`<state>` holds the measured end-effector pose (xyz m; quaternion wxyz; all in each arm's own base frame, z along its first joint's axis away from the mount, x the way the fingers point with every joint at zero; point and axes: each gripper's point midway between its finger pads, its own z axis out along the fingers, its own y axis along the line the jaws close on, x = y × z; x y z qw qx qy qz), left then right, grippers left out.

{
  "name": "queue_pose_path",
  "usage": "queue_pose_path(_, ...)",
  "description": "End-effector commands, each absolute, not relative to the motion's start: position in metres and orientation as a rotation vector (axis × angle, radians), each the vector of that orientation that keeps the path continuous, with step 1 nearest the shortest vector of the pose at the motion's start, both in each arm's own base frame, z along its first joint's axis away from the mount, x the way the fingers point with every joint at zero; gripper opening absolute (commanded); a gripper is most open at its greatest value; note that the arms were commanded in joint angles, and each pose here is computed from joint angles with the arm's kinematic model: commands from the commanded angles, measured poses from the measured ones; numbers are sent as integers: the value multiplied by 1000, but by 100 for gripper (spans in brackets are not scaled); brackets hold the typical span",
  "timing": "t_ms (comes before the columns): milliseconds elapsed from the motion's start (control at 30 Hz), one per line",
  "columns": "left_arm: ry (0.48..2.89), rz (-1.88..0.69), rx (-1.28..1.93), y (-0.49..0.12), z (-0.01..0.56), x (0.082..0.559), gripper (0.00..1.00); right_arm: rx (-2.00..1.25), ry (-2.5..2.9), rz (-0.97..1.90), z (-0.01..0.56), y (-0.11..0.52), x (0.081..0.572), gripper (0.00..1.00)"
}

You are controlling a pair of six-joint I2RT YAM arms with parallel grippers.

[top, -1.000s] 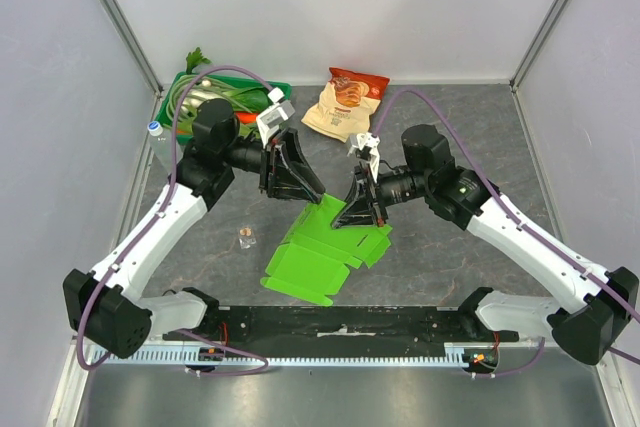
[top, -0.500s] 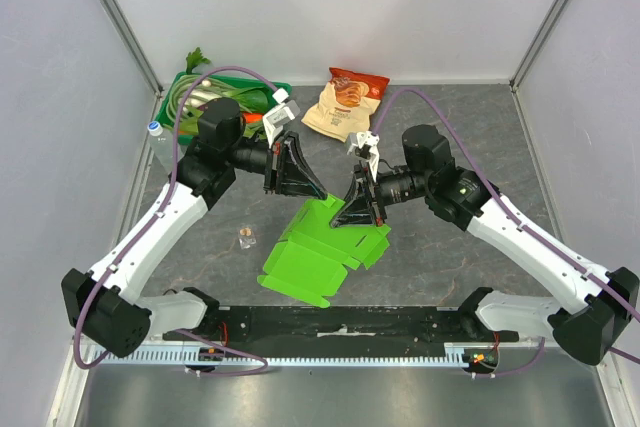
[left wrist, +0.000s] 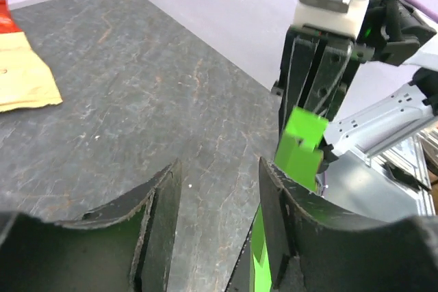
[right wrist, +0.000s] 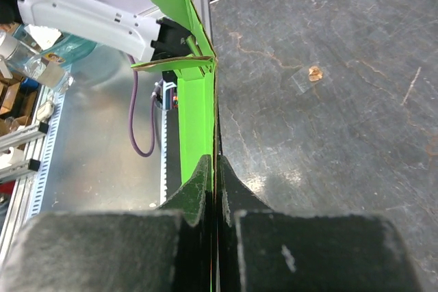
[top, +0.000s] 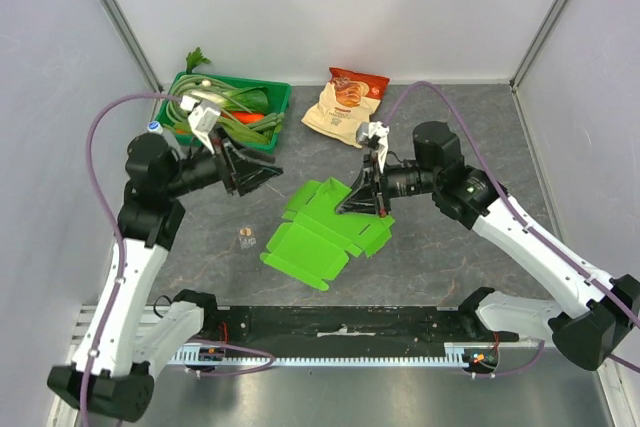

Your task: Fold the paper box

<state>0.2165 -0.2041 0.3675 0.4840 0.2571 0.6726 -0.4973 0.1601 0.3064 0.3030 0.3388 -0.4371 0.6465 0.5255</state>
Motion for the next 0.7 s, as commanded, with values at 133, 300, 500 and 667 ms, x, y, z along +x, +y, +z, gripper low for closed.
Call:
queue_pose_path(133, 1647, -1480, 573, -200, 327, 181, 52, -1149, 1562, 1413, 335, 289, 160, 0)
queue_pose_path(300, 1604, -1588, 636, -203, 322, 161, 50, -1144, 1555, 1427, 340, 292, 163, 0)
queue_pose_path(500, 1606, -1687, 691, -208, 320, 152, 36, -1131, 1549, 1435, 341, 295, 166, 0)
queue_pose_path(667, 1616, -1734, 736, -218, 314, 145, 34, -1130, 1548, 1445, 339, 295, 166, 0)
